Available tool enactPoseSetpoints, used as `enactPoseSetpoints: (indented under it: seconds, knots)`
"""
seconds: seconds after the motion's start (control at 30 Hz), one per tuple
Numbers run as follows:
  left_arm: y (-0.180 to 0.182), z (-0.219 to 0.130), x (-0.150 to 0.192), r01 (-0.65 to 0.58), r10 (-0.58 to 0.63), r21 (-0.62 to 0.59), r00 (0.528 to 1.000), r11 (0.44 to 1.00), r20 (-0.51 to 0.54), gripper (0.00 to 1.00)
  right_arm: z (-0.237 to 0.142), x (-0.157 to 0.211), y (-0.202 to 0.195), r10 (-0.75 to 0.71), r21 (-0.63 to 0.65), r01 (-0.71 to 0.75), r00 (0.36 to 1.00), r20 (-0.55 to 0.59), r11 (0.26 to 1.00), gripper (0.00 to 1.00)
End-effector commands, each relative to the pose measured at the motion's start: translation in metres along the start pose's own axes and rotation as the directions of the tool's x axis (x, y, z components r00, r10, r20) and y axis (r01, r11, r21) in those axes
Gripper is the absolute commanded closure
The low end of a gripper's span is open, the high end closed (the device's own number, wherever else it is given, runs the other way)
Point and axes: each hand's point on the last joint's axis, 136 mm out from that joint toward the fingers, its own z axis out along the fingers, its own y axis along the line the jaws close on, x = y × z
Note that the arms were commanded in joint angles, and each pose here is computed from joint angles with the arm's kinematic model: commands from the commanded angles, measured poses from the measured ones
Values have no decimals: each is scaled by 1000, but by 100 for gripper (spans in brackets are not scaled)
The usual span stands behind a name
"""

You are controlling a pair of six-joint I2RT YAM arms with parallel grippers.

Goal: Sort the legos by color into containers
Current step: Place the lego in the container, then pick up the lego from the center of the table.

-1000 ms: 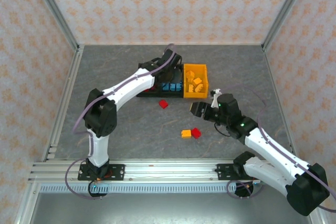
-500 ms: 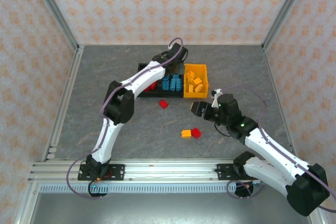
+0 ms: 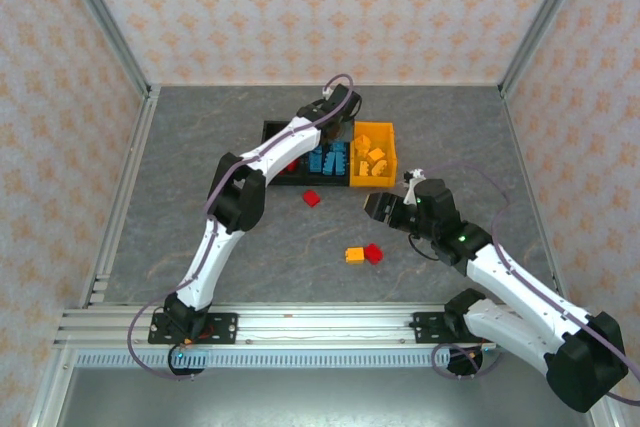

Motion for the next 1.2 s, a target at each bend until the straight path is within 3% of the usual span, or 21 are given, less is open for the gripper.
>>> enactPoseSetpoints:
  seconds: [0.0, 0.27, 0.57, 0.7, 0.83, 0.97, 1.17]
  knots:
    - [6, -26, -16, 27, -27, -2, 999, 1000, 30, 43, -5, -9, 5, -7, -1, 8, 999, 40, 1000, 34]
    - [10, -93, -15, 37, -44, 91, 996, 995, 74, 43, -9, -14, -1, -51, 68, 48, 998, 36, 997, 32]
    - [28, -151, 56, -22, 12, 186, 998, 982, 54, 38, -8, -12, -2, -75, 81, 73, 997, 14, 994, 32]
    - [50, -156, 91, 122, -140, 149, 983, 981, 117, 27, -1, -7, -7, -60, 64, 58, 998, 20, 996, 32]
    - [57, -149, 118, 314, -337, 168, 931, 934, 136, 23, 8, 0, -11, -40, 57, 40, 999, 4, 998, 32]
    - [59, -141, 134, 392, -404, 106, 902, 914, 150, 17, 6, -2, -12, -54, 64, 53, 998, 15, 997, 32]
    - [57, -122, 142, 444, -450, 72, 882, 893, 140, 15, 3, 4, -11, -65, 46, 65, 998, 0, 997, 31]
